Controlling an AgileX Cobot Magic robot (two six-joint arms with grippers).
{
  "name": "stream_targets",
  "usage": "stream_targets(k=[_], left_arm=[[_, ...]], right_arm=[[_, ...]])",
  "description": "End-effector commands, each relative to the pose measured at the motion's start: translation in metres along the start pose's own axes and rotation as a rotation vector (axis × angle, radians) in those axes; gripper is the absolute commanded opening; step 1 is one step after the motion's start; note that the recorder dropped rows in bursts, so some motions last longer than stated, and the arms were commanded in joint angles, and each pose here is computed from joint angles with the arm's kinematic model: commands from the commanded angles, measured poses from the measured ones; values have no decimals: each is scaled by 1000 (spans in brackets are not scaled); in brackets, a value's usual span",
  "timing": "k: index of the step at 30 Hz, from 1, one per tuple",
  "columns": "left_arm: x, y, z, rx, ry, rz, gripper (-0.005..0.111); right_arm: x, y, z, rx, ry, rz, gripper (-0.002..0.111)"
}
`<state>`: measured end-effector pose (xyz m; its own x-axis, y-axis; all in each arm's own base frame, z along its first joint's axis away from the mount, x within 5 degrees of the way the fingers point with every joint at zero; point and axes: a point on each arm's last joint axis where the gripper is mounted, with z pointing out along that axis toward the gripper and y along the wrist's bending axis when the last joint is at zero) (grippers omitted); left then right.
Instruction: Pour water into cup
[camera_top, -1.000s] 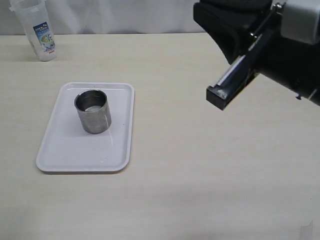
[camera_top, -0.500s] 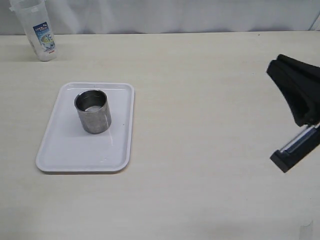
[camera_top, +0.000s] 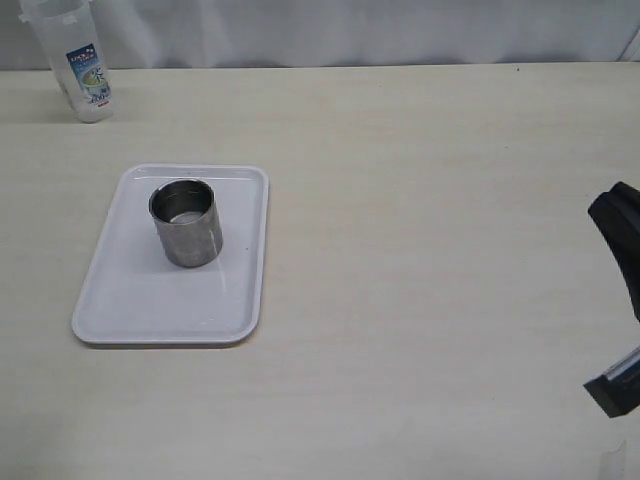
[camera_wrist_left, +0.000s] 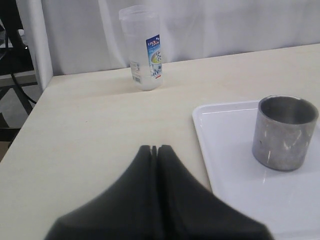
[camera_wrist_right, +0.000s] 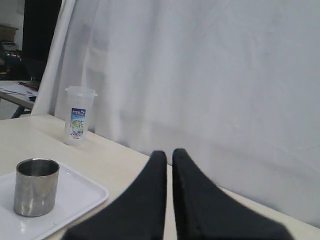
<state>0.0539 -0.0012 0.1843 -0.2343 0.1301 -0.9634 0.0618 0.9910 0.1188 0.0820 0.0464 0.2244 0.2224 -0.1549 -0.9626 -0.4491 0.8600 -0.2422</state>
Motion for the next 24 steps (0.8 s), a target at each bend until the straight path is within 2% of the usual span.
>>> stream_targets(k=[1,13,24], left_arm=[[0,0,0,-2,-6,-1,0],[0,0,0,-2,-6,-1,0],[0,0,0,-2,-6,-1,0]], right_arm=[[5,2,-6,-21,48,58,4],[6,7,-19,-87,61,81,4],[9,-4,-32,74,82,68,4]])
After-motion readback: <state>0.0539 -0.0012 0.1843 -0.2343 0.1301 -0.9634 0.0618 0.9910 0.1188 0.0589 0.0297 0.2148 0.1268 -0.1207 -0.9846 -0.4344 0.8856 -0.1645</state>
